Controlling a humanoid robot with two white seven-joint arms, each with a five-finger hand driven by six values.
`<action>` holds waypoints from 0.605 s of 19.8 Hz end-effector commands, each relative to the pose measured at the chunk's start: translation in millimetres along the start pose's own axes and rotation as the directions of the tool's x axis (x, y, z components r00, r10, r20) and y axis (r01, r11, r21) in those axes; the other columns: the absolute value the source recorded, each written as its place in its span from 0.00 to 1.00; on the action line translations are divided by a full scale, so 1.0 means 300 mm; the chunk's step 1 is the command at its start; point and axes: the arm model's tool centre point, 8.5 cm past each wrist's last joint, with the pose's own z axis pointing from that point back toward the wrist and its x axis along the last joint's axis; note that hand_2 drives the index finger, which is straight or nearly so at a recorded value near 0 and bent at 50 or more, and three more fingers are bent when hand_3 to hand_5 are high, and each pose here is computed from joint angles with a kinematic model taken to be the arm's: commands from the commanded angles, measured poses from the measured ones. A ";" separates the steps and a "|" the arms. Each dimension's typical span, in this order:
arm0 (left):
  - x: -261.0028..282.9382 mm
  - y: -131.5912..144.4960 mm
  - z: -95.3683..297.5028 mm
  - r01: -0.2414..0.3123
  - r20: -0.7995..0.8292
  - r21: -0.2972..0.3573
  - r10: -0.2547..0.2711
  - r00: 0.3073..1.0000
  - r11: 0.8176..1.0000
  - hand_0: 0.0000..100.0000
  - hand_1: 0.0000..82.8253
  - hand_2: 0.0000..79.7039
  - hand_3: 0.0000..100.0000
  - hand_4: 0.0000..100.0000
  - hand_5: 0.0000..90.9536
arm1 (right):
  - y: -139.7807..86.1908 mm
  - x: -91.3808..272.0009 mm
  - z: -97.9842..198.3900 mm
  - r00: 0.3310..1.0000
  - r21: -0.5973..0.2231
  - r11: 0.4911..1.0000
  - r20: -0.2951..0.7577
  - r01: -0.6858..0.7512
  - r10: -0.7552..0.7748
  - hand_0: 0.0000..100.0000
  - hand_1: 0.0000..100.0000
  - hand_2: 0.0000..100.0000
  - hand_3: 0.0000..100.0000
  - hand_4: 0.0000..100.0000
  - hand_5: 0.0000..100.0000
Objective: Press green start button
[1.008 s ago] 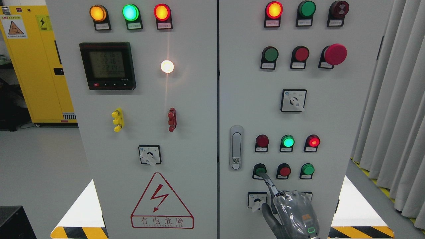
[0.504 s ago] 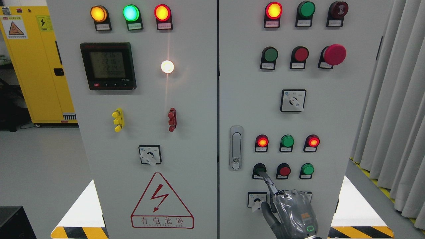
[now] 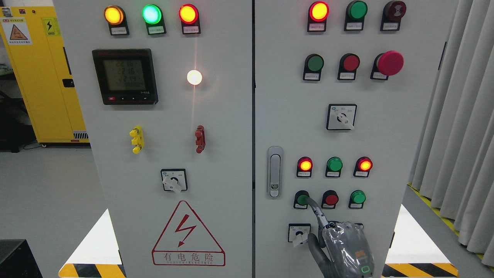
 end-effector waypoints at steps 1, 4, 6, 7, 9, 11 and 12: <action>0.001 0.000 0.000 0.000 0.001 0.000 0.000 1.000 1.000 0.12 0.67 0.00 0.00 0.00 0.00 | -0.047 0.051 0.009 0.998 -0.064 0.998 0.058 0.014 -0.010 0.73 1.00 0.00 0.93 1.00 1.00; 0.001 0.000 0.000 0.000 0.001 0.000 0.000 1.000 1.000 0.12 0.67 0.00 0.00 0.00 0.00 | -0.061 0.073 0.015 0.995 -0.095 0.992 0.068 0.086 -0.079 0.77 1.00 0.00 0.93 1.00 1.00; 0.001 0.000 0.000 0.000 0.001 0.000 0.000 1.000 1.000 0.12 0.67 0.00 0.00 0.00 0.00 | -0.058 0.096 0.021 0.963 -0.115 0.957 0.072 0.266 -0.259 0.79 1.00 0.00 0.93 1.00 1.00; 0.001 0.000 0.000 0.000 0.001 0.000 0.000 1.000 1.000 0.12 0.67 0.00 0.00 0.00 0.00 | -0.057 0.098 0.030 0.929 -0.126 0.921 0.067 0.369 -0.363 0.82 1.00 0.00 0.93 1.00 1.00; 0.001 0.000 0.000 0.000 0.001 0.000 0.000 1.000 1.000 0.12 0.67 0.00 0.00 0.00 0.00 | -0.068 0.091 0.047 0.840 -0.164 0.825 0.061 0.541 -0.539 0.88 1.00 0.00 0.90 0.98 1.00; 0.001 0.000 0.000 0.000 0.001 0.000 0.000 1.000 1.000 0.12 0.67 0.00 0.00 0.00 0.00 | -0.084 0.096 0.067 0.736 -0.183 0.717 0.071 0.673 -0.673 0.86 0.99 0.03 0.83 0.90 0.95; 0.001 0.000 0.000 0.000 0.001 0.000 0.000 1.000 1.000 0.12 0.67 0.00 0.00 0.00 0.00 | -0.088 0.102 0.082 0.682 -0.175 0.663 0.076 0.727 -0.728 0.79 0.92 0.07 0.71 0.80 0.83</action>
